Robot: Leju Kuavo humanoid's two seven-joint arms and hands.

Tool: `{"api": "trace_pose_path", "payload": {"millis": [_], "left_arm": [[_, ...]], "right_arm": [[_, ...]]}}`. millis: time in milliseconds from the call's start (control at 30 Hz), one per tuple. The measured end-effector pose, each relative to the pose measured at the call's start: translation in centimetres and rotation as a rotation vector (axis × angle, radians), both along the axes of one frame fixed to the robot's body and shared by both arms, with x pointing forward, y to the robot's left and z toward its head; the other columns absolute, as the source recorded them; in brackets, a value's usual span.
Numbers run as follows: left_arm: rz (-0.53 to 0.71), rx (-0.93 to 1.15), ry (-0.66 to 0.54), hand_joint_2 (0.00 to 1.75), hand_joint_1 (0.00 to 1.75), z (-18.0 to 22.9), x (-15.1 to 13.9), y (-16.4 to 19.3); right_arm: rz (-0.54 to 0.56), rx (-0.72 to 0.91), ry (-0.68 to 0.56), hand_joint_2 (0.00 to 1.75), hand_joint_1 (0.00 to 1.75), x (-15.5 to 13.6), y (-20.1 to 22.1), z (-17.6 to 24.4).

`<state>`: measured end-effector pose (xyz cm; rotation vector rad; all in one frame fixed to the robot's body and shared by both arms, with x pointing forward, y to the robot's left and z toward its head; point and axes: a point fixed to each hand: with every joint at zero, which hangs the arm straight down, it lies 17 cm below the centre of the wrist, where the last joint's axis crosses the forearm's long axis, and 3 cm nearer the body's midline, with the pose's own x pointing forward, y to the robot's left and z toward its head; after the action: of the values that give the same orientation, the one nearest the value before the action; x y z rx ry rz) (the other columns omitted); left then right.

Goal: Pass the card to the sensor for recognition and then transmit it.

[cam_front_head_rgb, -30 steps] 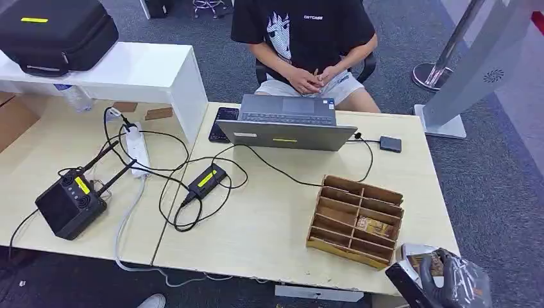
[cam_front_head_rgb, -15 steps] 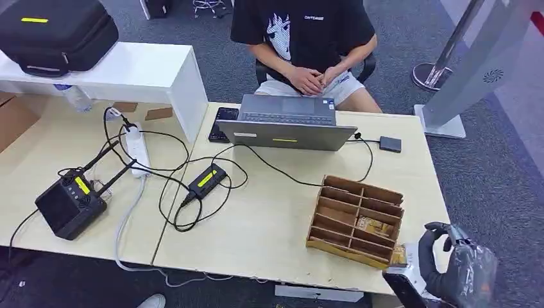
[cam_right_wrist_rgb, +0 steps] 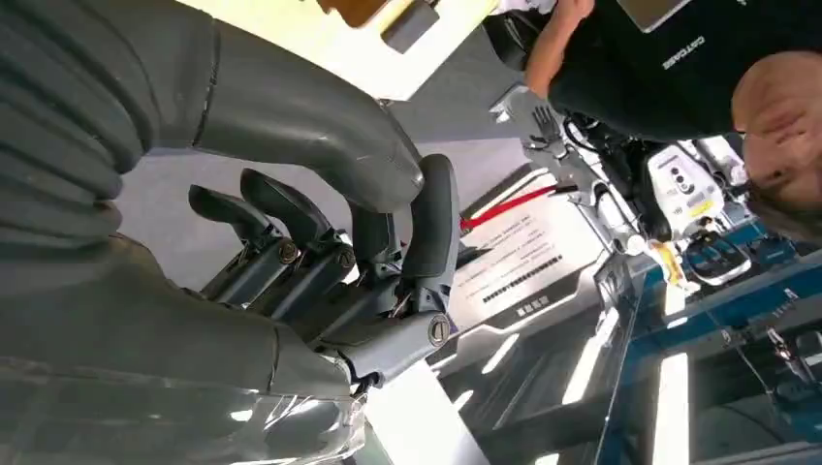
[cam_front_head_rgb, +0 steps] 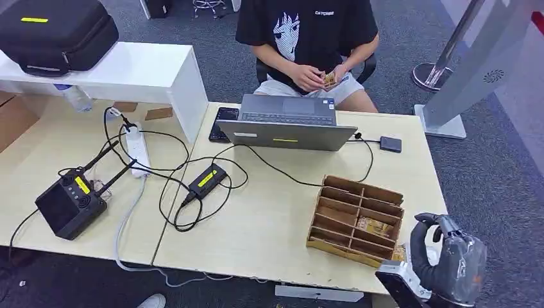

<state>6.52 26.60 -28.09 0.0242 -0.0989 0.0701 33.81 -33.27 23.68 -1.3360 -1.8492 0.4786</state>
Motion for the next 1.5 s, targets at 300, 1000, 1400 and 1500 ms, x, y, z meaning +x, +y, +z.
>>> {"api": "trace_pose_path", "payload": {"millis": [300, 1000, 1400, 1500], "left_arm": [[-0.008, 0.002, 0.001, 1.75, 0.00, 0.0, 0.0, 0.0], [-0.017, 0.005, 0.002, 1.75, 0.00, 0.0, -0.1, 0.1], [-0.013, 0.006, 0.003, 1.75, 0.00, 0.0, -0.2, 0.1], [-0.010, 0.006, 0.004, 1.75, 0.00, 0.0, -0.2, 0.2]], "right_arm": [[0.063, -0.091, -0.038, 1.75, 1.69, -0.6, 2.0, 0.6], [0.091, -0.077, -0.051, 1.75, 0.00, -1.6, 2.4, 0.1], [0.080, -0.067, -0.057, 1.75, 0.00, -1.6, 2.3, 0.2], [0.079, -0.065, -0.057, 1.75, 0.00, -1.6, 2.3, 0.2]]}}
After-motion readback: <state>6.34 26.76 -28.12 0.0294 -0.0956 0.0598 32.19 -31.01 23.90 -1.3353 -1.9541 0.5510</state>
